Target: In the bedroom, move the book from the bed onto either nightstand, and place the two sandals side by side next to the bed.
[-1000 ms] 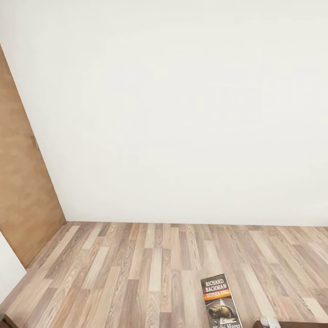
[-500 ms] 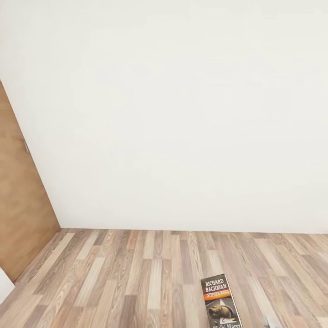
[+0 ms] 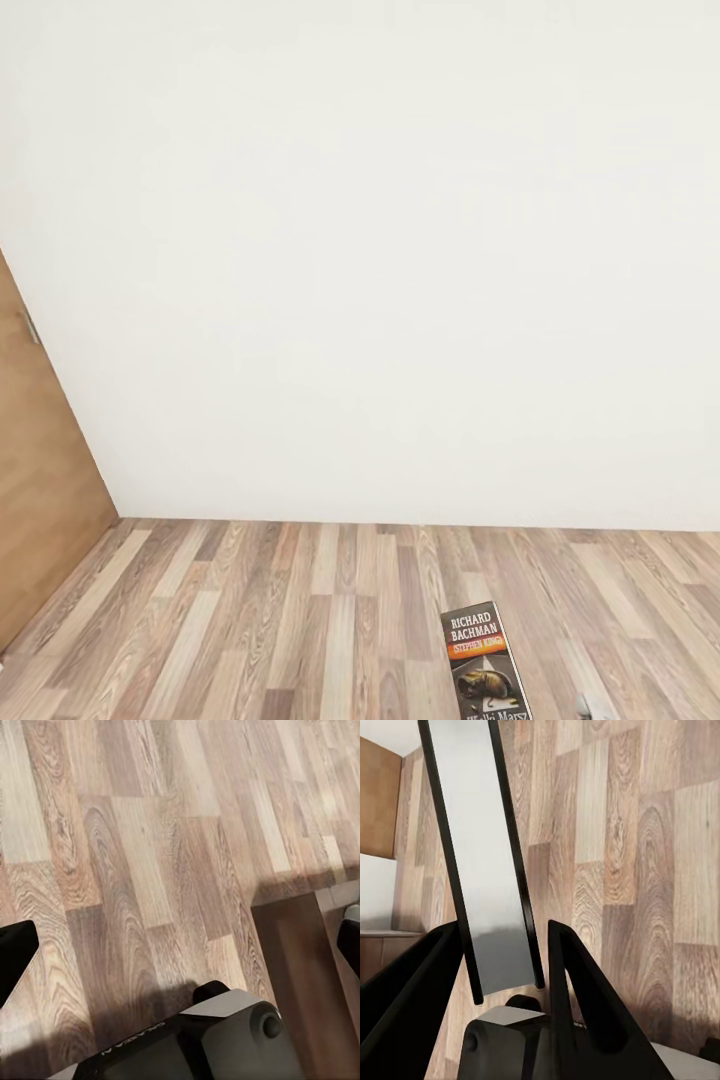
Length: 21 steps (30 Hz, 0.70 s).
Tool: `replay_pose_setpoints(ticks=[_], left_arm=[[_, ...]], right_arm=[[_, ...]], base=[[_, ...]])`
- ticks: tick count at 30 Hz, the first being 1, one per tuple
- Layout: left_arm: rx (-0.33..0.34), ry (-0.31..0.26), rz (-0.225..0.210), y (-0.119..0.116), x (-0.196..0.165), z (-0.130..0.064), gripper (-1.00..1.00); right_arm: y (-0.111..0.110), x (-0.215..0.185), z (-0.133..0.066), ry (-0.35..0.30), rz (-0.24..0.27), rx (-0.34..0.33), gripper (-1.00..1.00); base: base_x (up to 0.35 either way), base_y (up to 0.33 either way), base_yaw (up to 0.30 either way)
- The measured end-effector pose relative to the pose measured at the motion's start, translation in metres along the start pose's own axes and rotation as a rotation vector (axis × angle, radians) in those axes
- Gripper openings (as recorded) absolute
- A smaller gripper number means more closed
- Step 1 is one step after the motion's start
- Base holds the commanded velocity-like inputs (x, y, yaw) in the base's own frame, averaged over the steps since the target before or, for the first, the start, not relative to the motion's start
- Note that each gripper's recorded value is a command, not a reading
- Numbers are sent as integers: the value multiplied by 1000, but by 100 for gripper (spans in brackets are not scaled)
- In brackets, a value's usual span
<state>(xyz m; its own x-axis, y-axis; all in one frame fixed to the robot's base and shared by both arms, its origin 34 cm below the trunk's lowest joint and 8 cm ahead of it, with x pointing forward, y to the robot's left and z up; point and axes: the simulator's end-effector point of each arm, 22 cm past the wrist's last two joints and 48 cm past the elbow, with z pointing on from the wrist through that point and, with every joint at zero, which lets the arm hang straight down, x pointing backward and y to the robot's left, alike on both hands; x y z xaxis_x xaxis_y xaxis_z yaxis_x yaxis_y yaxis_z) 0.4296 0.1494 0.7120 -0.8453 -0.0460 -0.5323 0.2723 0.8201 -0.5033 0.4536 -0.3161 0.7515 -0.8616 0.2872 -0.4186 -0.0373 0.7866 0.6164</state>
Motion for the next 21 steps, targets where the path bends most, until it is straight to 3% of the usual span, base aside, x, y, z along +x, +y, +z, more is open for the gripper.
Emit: replay_pose_setpoints(ticks=[21], left_arm=[[0, 0, 0, 0, 0, 0, 100]], right_arm=[[0, 0, 0, 0, 0, 0, -100]], base=[[330, 0, 0]])
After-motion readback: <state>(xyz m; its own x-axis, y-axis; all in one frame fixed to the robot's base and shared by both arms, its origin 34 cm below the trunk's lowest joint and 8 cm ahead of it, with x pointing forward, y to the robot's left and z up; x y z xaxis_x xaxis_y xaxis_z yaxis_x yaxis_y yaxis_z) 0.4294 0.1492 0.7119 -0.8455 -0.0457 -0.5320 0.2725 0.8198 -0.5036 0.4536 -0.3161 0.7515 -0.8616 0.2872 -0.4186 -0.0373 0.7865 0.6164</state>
